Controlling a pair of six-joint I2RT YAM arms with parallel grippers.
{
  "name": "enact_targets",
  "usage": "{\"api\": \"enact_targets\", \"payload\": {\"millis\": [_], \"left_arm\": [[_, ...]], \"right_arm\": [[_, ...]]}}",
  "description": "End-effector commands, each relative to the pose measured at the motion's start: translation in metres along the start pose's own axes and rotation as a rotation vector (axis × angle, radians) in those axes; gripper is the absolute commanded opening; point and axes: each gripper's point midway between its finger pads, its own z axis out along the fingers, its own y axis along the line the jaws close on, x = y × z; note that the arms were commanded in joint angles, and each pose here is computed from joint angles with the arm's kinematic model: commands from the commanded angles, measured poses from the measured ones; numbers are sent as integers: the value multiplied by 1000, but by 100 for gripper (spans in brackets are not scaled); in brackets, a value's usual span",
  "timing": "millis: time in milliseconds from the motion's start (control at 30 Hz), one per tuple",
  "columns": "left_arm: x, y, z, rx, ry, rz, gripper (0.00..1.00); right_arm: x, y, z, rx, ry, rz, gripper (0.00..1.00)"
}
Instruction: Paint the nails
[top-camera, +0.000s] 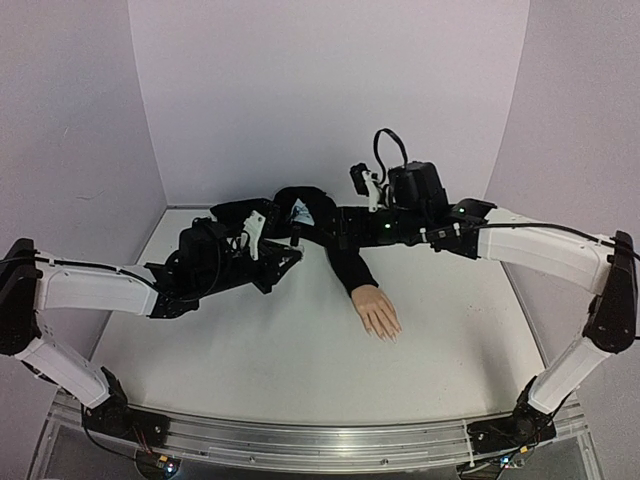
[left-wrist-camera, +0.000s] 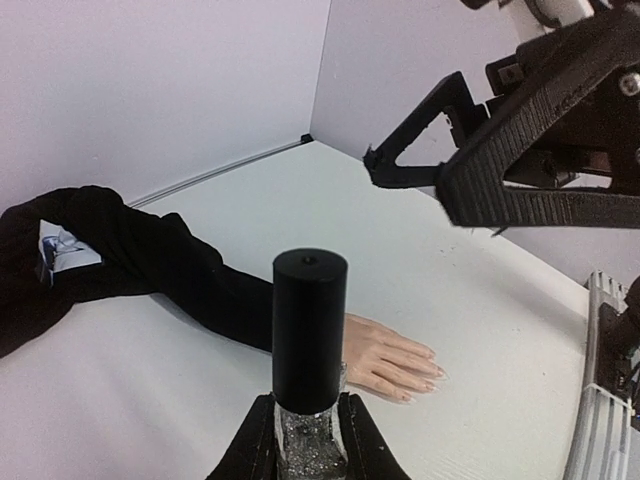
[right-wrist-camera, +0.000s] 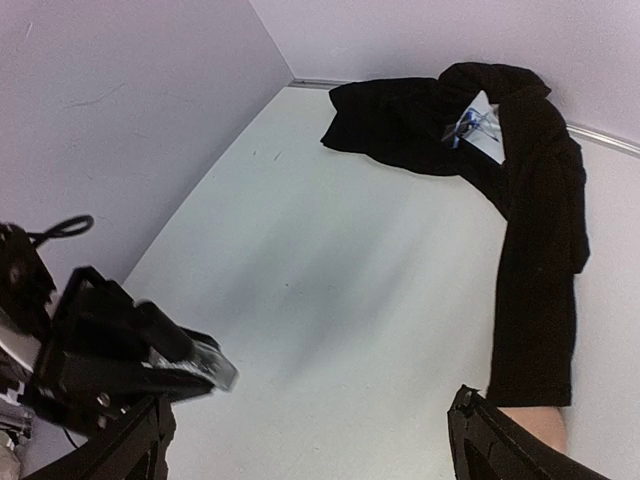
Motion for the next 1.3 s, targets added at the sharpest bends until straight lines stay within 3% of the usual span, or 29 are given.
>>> {"api": "enact_targets", "payload": {"millis": [0, 67, 400, 633, 1033, 1167, 1267], "left_arm": [[-28, 5, 16, -102, -73, 45, 0], [-26, 2, 21, -100, -63, 45, 0], [-19, -4, 18, -90, -69, 34, 0], [-21, -7, 15, -82, -76, 31, 0], [-23, -5, 13, -92, -92, -9, 0], [-28, -30, 1, 70, -107, -12, 0], [-30, -56, -20, 298, -94, -27, 0]], "right_arm": [[-6, 39, 21, -44, -4, 30, 98], [-5, 50, 26, -42, -8, 21, 94], [3, 64, 49, -32, 18, 13, 51], [-1, 55, 55, 33, -4, 20, 42], [-4, 44, 59, 136, -25, 38, 13], [0, 51, 51, 90, 0, -81, 1], [11, 72, 37, -65, 44, -244, 0]]}}
